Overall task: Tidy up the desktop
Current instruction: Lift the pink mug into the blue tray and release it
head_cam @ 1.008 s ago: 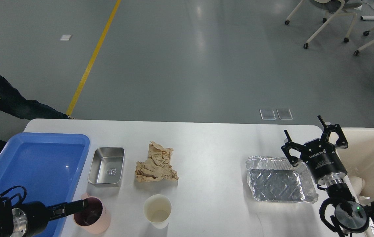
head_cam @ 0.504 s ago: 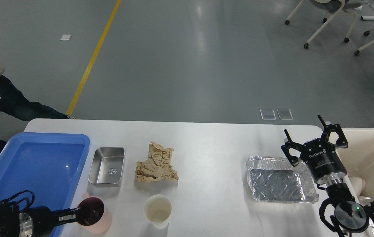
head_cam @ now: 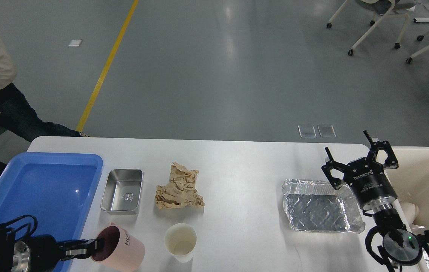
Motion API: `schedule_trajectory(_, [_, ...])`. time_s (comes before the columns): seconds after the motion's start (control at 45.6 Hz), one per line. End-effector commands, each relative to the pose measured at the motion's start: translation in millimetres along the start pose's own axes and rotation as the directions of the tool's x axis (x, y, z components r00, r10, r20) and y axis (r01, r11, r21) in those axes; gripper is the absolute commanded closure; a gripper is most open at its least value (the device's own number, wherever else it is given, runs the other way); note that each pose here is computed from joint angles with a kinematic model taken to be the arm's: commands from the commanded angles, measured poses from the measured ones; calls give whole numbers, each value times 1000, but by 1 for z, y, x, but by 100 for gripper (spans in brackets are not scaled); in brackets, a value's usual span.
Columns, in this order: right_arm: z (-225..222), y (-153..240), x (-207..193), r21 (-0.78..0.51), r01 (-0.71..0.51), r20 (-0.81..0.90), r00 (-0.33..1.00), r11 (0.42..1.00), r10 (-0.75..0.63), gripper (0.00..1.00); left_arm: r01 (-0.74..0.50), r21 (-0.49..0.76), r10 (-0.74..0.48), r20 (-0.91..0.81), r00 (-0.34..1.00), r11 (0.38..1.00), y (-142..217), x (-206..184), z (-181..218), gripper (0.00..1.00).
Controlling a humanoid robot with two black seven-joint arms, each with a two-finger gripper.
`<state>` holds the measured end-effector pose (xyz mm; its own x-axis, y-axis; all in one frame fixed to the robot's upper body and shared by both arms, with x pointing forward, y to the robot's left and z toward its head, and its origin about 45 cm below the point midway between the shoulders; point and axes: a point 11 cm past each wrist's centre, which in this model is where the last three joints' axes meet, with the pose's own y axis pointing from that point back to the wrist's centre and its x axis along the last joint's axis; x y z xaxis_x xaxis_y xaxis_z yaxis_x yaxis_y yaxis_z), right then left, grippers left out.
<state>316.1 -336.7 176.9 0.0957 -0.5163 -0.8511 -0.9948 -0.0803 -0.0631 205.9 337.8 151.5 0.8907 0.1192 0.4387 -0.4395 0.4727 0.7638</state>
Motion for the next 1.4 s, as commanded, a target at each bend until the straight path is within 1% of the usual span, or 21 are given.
schedule_trajectory(0.0, [0, 1, 1, -2, -3, -1, 1000, 1000, 3, 0, -86, 1, 86, 34, 996, 996, 18, 38, 2, 100])
schedule_trajectory(0.263, [3, 1, 0, -2, -2, 8, 1000, 1000, 2, 0, -193, -36, 194, 42, 980, 981, 80, 115, 18, 100])
schedule_trajectory(0.351, [4, 1, 1, -2, -4, 11, 1000, 1000, 4, 0, -215, -33, 216, 52, 975, 976, 94, 126, 19, 100])
schedule_trajectory(0.526, [4, 2, 1, -2, -4, 11, 1000, 1000, 4, 0, -217, -22, 218, 47, 975, 976, 97, 128, 16, 100])
schedule_trajectory(0.636, [3, 2, 1, -3, -5, 8, 1000, 1000, 5, 0, -197, 20, 197, 7, 980, 980, 93, 118, -1, 100])
schedule_trajectory(0.833, [4, 2, 1, -2, -4, 11, 1000, 1000, 4, 0, -167, 154, 185, -108, 977, 974, 87, 87, -57, 100])
schedule_trajectory(0.965, [10, 1, -1, -19, 1, 13, 1000, 1000, -1, 0, -130, 247, 175, -169, 970, 960, 78, 58, -93, 100])
schedule_trajectory(1.118, [11, 1, -1, -21, 1, 13, 1000, 1000, -1, 0, -115, 325, 181, -182, 966, 939, 67, 36, -119, 100])
schedule_trajectory(1.381, [11, 1, -1, -23, 0, 10, 1000, 1000, 0, 0, -106, 415, 183, -151, 971, 904, 56, 8, -146, 100])
